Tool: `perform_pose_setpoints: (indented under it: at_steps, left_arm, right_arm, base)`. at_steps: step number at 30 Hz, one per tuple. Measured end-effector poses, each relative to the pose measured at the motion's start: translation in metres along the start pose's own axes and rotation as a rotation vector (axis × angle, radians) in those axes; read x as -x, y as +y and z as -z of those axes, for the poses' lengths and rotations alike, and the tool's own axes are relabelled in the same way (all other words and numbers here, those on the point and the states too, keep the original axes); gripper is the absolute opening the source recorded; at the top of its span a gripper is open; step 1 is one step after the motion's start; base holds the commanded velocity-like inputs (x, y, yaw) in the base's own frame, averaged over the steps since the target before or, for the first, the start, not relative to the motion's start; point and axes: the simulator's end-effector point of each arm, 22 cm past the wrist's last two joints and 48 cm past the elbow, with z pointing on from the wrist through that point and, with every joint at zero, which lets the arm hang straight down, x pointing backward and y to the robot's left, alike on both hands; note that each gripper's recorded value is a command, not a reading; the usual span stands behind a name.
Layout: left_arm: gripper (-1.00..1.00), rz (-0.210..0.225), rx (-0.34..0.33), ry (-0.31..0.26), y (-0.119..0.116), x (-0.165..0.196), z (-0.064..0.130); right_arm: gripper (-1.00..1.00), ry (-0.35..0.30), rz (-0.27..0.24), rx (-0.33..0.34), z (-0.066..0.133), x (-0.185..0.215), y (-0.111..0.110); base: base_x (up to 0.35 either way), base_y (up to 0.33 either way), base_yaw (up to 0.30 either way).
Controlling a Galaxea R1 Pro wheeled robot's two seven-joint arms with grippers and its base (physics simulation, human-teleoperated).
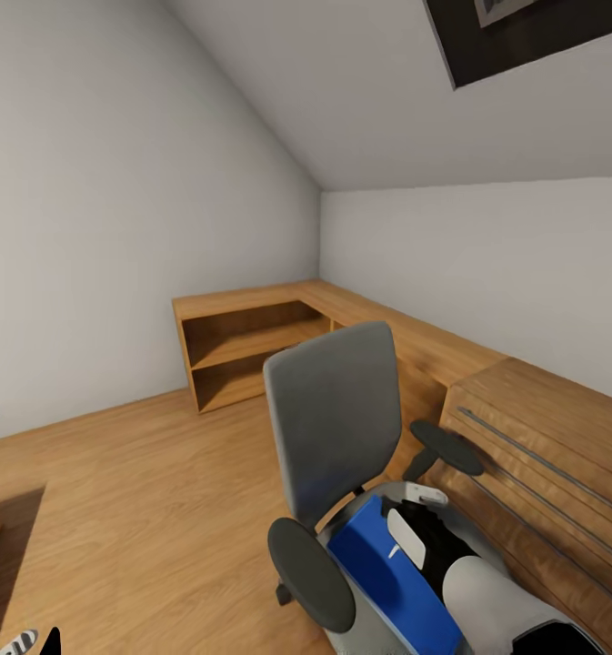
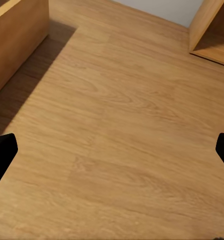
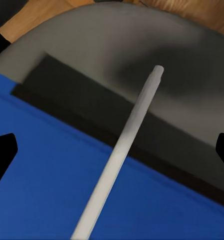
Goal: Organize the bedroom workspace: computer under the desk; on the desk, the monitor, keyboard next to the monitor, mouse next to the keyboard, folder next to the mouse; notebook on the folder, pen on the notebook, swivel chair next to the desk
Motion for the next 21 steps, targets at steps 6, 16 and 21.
perform_pose_setpoints:
  at_steps: [6, 16, 21]
  left_arm:
    - [1.00, 0.001, 0.000, 0.000, 0.003, -0.009, -0.004]
    - [1.00, 0.001, 0.001, 0.004, 0.007, -0.019, -0.008]
    - [1.00, 0.001, 0.002, 0.005, 0.009, -0.025, -0.010]
  right_arm:
    - [1.00, 0.015, -0.001, 0.016, -0.008, -0.009, 0.000]
    - [1.00, 0.022, -0.007, 0.022, -0.015, -0.018, 0.002]
    - [1.00, 0.022, -0.008, 0.023, -0.019, -0.022, 0.002]
  base:
    - [0.000, 0.000, 0.000]
    - [0.000, 0.000, 0.000]
    - [0.000, 0.000, 0.000]
